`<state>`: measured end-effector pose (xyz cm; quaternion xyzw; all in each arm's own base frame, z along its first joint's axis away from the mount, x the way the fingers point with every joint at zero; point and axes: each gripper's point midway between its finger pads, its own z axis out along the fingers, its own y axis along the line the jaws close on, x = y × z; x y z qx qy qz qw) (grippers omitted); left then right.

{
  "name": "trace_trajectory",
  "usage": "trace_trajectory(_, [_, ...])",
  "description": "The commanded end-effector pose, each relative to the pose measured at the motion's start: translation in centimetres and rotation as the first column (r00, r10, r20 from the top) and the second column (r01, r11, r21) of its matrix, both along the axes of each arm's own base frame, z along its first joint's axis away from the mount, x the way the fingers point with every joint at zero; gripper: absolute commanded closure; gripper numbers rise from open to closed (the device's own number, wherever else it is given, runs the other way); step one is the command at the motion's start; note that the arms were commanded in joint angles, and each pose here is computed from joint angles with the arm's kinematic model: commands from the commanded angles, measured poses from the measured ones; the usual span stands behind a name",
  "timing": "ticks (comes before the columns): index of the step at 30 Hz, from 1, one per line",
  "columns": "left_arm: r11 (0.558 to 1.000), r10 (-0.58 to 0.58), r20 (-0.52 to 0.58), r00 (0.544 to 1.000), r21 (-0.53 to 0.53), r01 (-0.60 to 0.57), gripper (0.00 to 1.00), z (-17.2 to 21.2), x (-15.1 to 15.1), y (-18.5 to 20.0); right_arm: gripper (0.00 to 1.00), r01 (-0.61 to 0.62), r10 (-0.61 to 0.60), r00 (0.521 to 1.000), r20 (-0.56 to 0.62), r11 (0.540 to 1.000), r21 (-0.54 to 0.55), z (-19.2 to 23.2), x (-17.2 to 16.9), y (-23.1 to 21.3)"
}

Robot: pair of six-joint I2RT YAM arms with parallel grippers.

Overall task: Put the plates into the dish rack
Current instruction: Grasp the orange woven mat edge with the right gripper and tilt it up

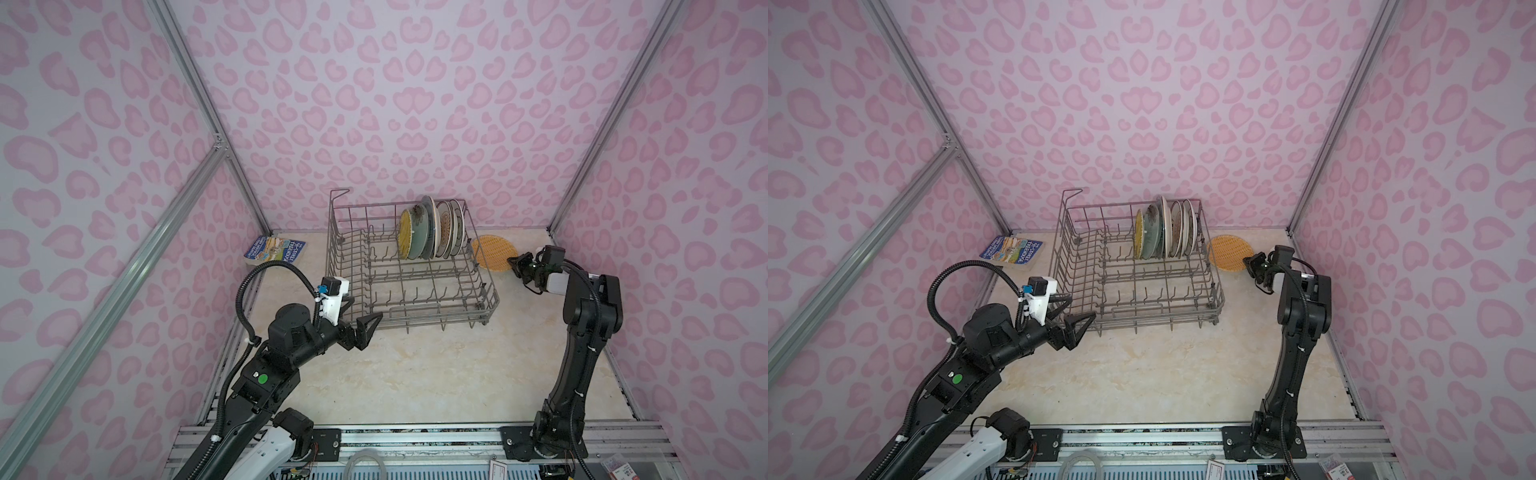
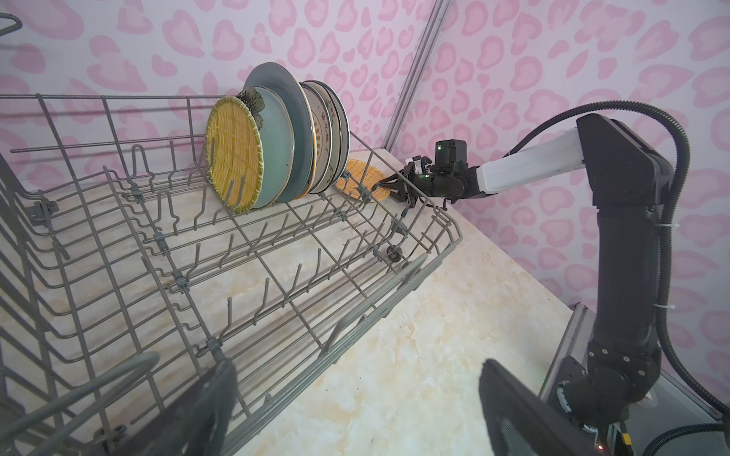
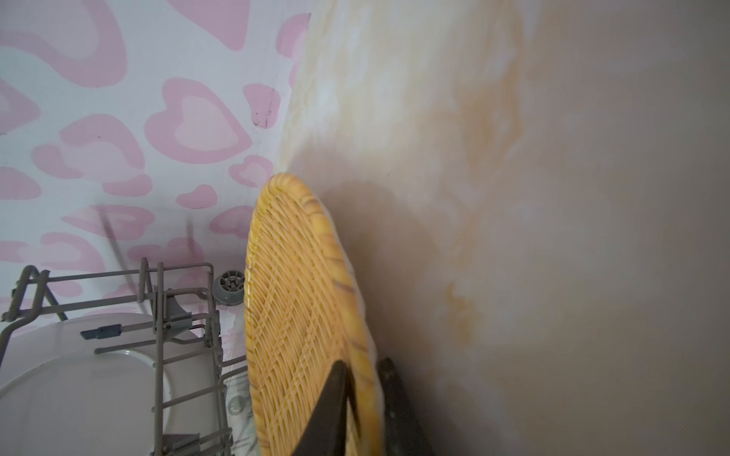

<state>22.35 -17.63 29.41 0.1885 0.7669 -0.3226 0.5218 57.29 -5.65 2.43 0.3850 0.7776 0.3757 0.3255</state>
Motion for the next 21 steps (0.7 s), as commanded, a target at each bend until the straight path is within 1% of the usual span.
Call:
trace_trajectory(1, [1.000, -0.013, 0.027, 1.000, -0.024, 0.014, 0.03, 0.8, -0.1, -0.2, 0.93, 0.015, -0.015, 0.996, -0.090, 1.000, 0.002, -1.5, -1.5, 0.1])
trace_trajectory(5, [1.000, -0.009, 0.034, 0.999, -0.029, 0.010, 0.03, 0.9, -0.1, -0.1, 1.00, 0.034, -0.035, 0.998, -0.050, 0.999, -0.013, 1.3, -1.5, -0.5])
trace_trajectory(9, [0.999, -0.012, 0.033, 0.999, -0.032, 0.014, 0.03, 1.0, -0.2, -0.2, 1.00, 0.059, -0.060, 0.998, -0.007, 0.998, -0.021, 4.6, -1.9, -1.2])
trace_trajectory(12, [0.999, -0.009, 0.036, 0.999, -0.032, 0.010, 0.03, 1.0, -0.2, -0.1, 1.00, 0.108, -0.107, 0.994, 0.022, 0.993, -0.050, 7.7, -3.0, -2.1])
trace_trajectory(15, [0.999, -0.007, 0.036, 0.999, -0.035, 0.009, 0.03, 1.1, -0.2, -0.1, 1.00, 0.195, -0.194, 0.981, 0.018, 0.977, -0.089, 10.5, -5.1, -3.9])
trace_trajectory(19, [0.999, -0.006, 0.040, 0.999, -0.045, 0.008, 0.03, 1.2, -0.3, -0.1, 1.00, 0.307, -0.309, 0.951, 0.006, 0.942, -0.135, 14.1, -8.6, -5.8])
trace_trajectory(21, [0.999, -0.003, 0.038, 0.999, -0.049, 0.005, 0.03, 1.1, -0.2, -0.1, 1.00, 0.337, -0.336, 0.941, 0.031, 0.929, -0.154, 16.6, -10.4, -6.0])
